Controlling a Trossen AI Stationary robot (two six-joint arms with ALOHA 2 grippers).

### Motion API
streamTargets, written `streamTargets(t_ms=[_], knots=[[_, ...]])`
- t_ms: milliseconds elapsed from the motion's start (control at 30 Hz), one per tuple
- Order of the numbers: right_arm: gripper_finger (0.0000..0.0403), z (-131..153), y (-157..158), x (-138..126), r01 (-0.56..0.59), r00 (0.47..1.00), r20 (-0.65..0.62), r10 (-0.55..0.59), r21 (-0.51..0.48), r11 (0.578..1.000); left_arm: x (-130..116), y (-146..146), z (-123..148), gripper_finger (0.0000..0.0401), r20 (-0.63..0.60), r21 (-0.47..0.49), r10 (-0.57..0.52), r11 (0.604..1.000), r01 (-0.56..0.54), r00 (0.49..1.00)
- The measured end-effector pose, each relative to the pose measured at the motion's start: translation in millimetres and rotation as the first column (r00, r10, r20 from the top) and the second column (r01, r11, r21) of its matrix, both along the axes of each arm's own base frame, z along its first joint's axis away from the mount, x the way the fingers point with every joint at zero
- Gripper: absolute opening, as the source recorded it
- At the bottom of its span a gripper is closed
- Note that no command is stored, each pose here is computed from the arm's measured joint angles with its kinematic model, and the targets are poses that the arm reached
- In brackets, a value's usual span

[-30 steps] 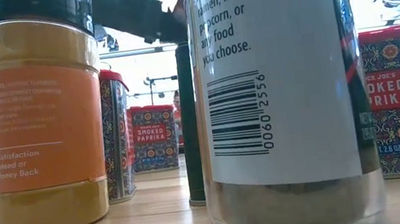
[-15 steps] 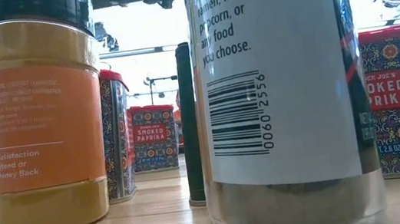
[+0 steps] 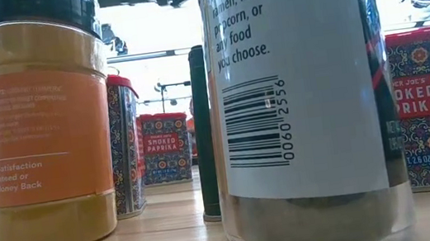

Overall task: Sort spices by type
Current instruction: Put the black spice bottle into the gray bin

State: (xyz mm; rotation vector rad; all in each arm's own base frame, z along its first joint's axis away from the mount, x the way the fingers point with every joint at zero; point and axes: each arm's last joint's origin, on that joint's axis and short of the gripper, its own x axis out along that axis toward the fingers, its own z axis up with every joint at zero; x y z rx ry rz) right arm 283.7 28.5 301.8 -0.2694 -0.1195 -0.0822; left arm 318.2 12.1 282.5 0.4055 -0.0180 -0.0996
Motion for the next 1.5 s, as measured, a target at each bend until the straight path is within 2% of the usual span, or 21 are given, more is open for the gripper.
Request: streamTargets(t_ms=[267,533,700,867,1000,1133,1200,1367,1433,1500], knots=[[0.0299,9.0,1.4,32.5,0.014,1.000,0.001,-0.014,-0.047,0.999,0.2,1.2,-0.3,0.0177,-0.003,0.000,0.041,0.999,-0.041,0.999],[0.0289,4.2,-0.4,50.5,0.029,0.999,-0.021,-0.030,-0.071,0.997,0.2,1.1,-0.5,0.0177,-0.004,-0.002,0.041,0.999,-0.041,0.999],[0.0227,0.3,-4.5,53.5,0.041,0.999,-0.030,-0.043,-0.069,0.997,0.2,1.1,-0.8,0.0178,-0.008,-0.008,0.041,0.999,-0.041,0.999],[0.0120,0.4,-4.9,53.5,0.044,0.999,-0.029,-0.046,-0.071,0.997,0.2,1.1,-1.1,0.0239,-0.010,-0.008,0.042,0.999,-0.042,0.999],[0.0110,0.4,-5.0,53.1,0.052,0.998,-0.035,-0.056,-0.091,0.994,0.2,2.3,-2.5,0.0256,-0.025,-0.008,0.082,0.997,-0.083,0.996],[0.0110,1.2,-3.0,48.6,0.127,0.987,-0.077,-0.137,-0.121,0.984,-0.8,5.8,-9.0,0.0260,-0.096,0.004,0.205,0.979,-0.205,0.974],[0.0110,4.3,-1.8,43.9,0.177,0.977,-0.094,-0.192,-0.141,0.974,-1.8,8.1,-12.2,0.0260,-0.132,0.005,0.285,0.958,-0.286,0.949],[0.0110,7.5,2.0,29.4,0.289,0.929,-0.185,-0.321,-0.179,0.940,-5.3,14.1,-21.8,0.0262,-0.221,0.021,0.472,0.877,-0.479,0.854],[0.0110,5.3,1.4,22.9,0.378,0.873,-0.238,-0.425,-0.220,0.899,-6.1,14.2,-23.7,0.0262,-0.241,0.009,0.489,0.865,-0.502,0.838],[0.0110,-0.8,-0.7,19.0,0.479,0.787,-0.285,-0.547,-0.277,0.833,-5.7,13.0,-23.8,0.0262,-0.246,-0.024,0.463,0.875,-0.483,0.851]])
